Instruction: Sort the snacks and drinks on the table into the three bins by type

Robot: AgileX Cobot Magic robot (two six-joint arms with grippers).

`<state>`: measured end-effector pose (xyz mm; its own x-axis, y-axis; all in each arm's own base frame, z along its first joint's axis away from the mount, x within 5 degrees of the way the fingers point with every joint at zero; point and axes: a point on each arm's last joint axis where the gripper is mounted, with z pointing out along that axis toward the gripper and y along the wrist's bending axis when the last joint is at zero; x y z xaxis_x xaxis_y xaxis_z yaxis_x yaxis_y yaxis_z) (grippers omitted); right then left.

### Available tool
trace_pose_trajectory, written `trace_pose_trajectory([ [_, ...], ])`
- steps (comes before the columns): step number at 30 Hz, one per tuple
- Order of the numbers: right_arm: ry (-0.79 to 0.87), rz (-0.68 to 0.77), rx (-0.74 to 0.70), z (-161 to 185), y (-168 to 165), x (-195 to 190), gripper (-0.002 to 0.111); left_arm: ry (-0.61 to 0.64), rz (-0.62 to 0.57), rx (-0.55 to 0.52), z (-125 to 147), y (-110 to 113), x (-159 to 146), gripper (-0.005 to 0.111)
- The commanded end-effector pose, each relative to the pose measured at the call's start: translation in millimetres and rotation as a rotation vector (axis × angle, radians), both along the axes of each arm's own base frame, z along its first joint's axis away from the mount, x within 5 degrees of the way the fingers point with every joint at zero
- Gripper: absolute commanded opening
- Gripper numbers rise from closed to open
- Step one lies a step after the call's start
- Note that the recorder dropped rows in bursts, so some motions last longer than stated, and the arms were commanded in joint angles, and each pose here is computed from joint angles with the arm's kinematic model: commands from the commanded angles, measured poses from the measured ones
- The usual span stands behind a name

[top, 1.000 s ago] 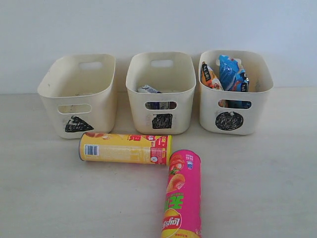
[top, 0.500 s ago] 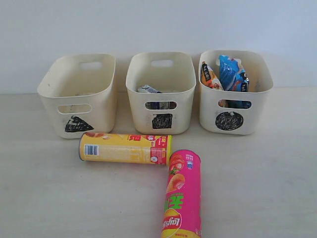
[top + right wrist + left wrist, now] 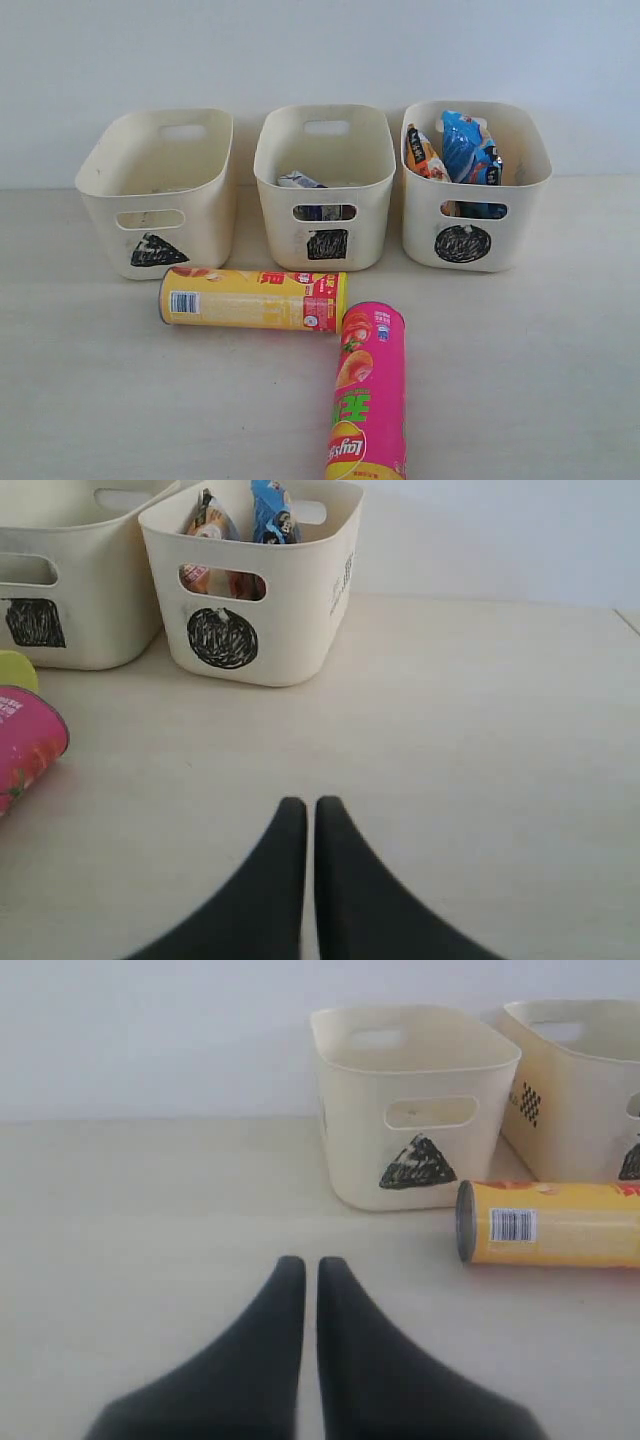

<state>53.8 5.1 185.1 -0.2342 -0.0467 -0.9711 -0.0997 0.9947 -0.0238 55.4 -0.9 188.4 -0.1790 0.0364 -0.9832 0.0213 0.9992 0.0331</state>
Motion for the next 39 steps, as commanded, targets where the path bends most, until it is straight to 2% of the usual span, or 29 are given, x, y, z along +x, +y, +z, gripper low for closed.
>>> trace_pose_trajectory([
  [1, -0.004, -0.003, -0.003, -1, 0, 0, 0.0, -0.132, 0.004, -0.067, 13, 0, 1, 0.004],
  [3, -0.004, -0.002, -0.005, -1, 0, 0, 0.0, -0.247, 0.013, -0.181, 23, 0, 1, 0.004],
  [7, -0.004, -0.003, -0.001, -1, 0, 0, 0.0, -0.349, 0.036, -0.431, 33, 3, 0, 0.004],
  [9, -0.004, -0.003, -0.001, -1, 0, 0, 0.0, -0.411, 0.043, -0.437, 38, 5, -1, 0.004],
  [12, -0.004, -0.003, -0.001, -1, 0, 0, 0.0, -0.579, 0.041, -0.575, 52, 9, -6, 0.004],
  [15, -0.004, -0.003, -0.001, -1, 0, 0, 0.0, -0.655, 0.003, -0.58, 67, 8, -10, 0.004],
  [18, -0.004, -0.003, -0.001, -1, 0, 0, 0.0, -0.629, -0.003, -0.555, 92, 6, -5, 0.004],
  [21, -0.004, -0.003, -0.001, -1, 0, 0, 0.0, -0.534, 0.009, -0.531, 134, 5, 22, 0.004],
  [22, -0.004, -0.003, -0.001, -1, 0, 0, 0.0, -0.457, 0.007, -0.464, 150, 2, 38, 0.004],
  [25, -0.004, -0.003, -0.001, -1, 0, 0, 0.0, -0.244, 0.026, -0.354, 173, 0, 78, 0.004],
  [26, -0.004, -0.003, -0.001, -1, 0, 0, 0.0, -0.16, 0.039, -0.288, 183, 0, 94, 0.004],
  [32, -0.004, -0.003, -0.001, -1, 0, 0, 0.0, 0.148, 0.039, -0.042, 187, 1, 131, 0.004],
  [35, -0.004, -0.003, -0.001, -1, 0, 0, 0.0, 0.306, -0.054, 0.049, 181, -6, 145, 0.004],
  [39, -0.006, -0.002, 0.012, -1, 0, 0, 0.0, 0.398, -0.225, 0.082, 175, -33, 157, 0.004],
])
